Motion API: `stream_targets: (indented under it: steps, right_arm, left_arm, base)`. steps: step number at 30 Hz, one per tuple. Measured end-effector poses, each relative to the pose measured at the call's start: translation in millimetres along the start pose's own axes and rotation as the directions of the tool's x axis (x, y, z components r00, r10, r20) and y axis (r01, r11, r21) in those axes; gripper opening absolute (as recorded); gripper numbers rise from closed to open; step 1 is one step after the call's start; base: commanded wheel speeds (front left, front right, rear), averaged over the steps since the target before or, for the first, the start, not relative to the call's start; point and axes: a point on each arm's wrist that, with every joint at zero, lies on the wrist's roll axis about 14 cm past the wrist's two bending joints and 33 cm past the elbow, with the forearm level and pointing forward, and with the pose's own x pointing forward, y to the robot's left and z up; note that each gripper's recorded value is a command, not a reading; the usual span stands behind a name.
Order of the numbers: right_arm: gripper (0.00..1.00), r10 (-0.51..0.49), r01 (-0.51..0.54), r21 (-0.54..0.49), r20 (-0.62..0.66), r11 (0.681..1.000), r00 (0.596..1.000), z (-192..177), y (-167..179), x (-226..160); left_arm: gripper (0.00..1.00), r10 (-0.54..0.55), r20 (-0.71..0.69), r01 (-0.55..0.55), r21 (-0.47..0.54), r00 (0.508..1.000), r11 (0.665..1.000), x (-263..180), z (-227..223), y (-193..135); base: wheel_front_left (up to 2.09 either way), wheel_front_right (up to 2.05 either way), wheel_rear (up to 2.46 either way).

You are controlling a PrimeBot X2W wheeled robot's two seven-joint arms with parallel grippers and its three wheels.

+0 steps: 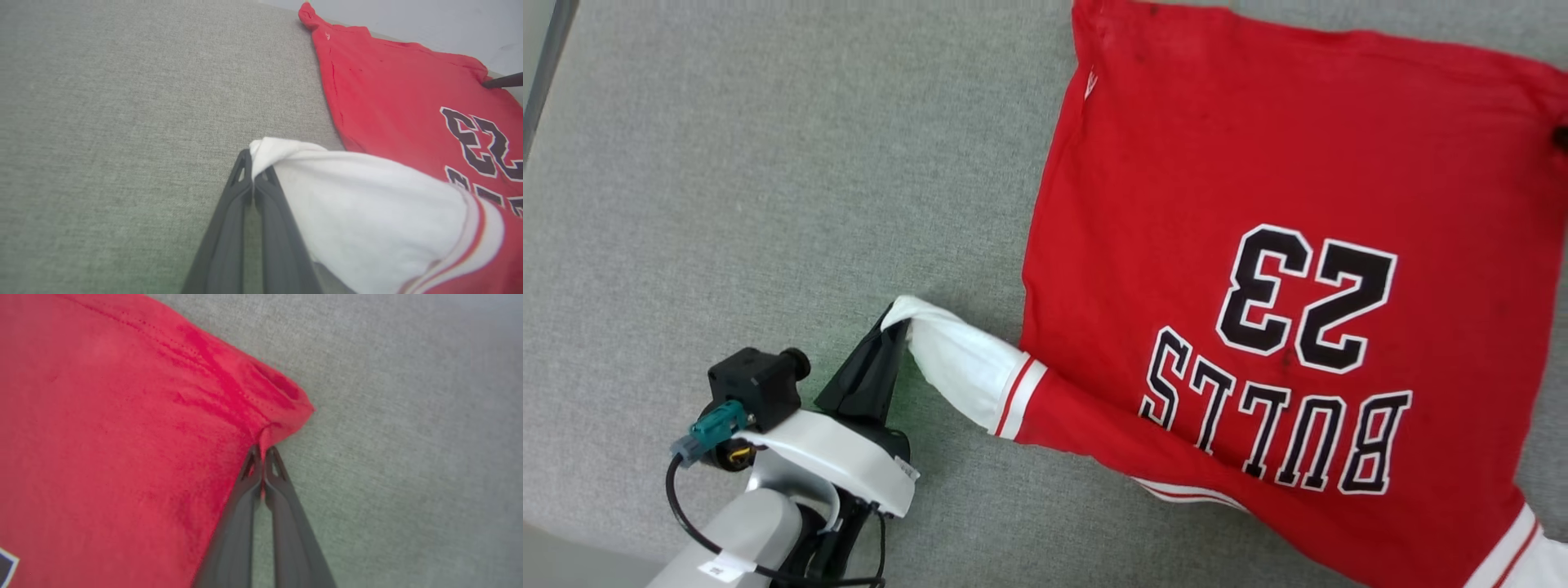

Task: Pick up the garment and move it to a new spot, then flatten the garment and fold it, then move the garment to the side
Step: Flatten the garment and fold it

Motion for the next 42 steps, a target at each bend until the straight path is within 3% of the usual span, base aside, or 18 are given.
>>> stream_targets:
  steps: [6,11,15,23,28,36,42]
  right_arm:
    - [0.0,-0.003,0.016,-0.058,0.208,0.998,0.978,25.7,-8.0,-69.0]
    - [0.0,0.001,0.033,-0.127,0.262,0.991,0.965,4.6,-8.3,-116.4]
    - [0.0,-0.015,0.052,-0.122,0.285,0.991,0.958,-27.1,-15.7,-150.4]
    - [0.0,-0.102,0.085,0.075,0.269,0.994,0.958,-120.4,-35.2,-192.9]
    - [0.0,-0.153,0.105,0.205,0.235,0.973,0.96,-178.6,-30.5,-209.1]
    - [0.0,-0.133,0.086,0.382,0.098,0.92,0.986,-264.1,5.1,-207.7]
    - [0.0,-0.085,0.067,0.441,0.02,0.895,0.996,-298.1,27.4,-194.1]
  left_arm:
    - [0.0,-0.001,0.033,0.002,-0.008,0.999,1.0,-24.5,11.7,-7.0]
    - [0.0,0.008,0.052,-0.008,-0.008,0.999,1.0,-44.7,18.5,-8.3]
    - [0.0,0.009,0.064,-0.008,-0.01,0.998,1.0,-58.4,21.0,-12.1]
    - [0.0,-0.032,0.071,0.033,-0.011,0.997,0.999,-65.7,21.5,-29.6]
    - [0.0,-0.059,0.077,0.06,-0.009,0.995,0.998,-67.6,23.4,-38.8]
    - [0.0,-0.073,0.078,0.072,0.012,0.994,0.997,-69.3,26.1,-40.6]
    - [0.0,-0.073,0.07,0.072,0.018,0.995,0.997,-69.0,24.5,-39.5]
  base:
    - [0.0,0.0,0.0]
    - [0.0,0.0,0.0]
    - [0.0,0.0,0.0]
    - [0.0,0.0,0.0]
    - [0.0,0.0,0.0]
    - [0.0,0.0,0.0]
    - [0.0,0.0,0.0]
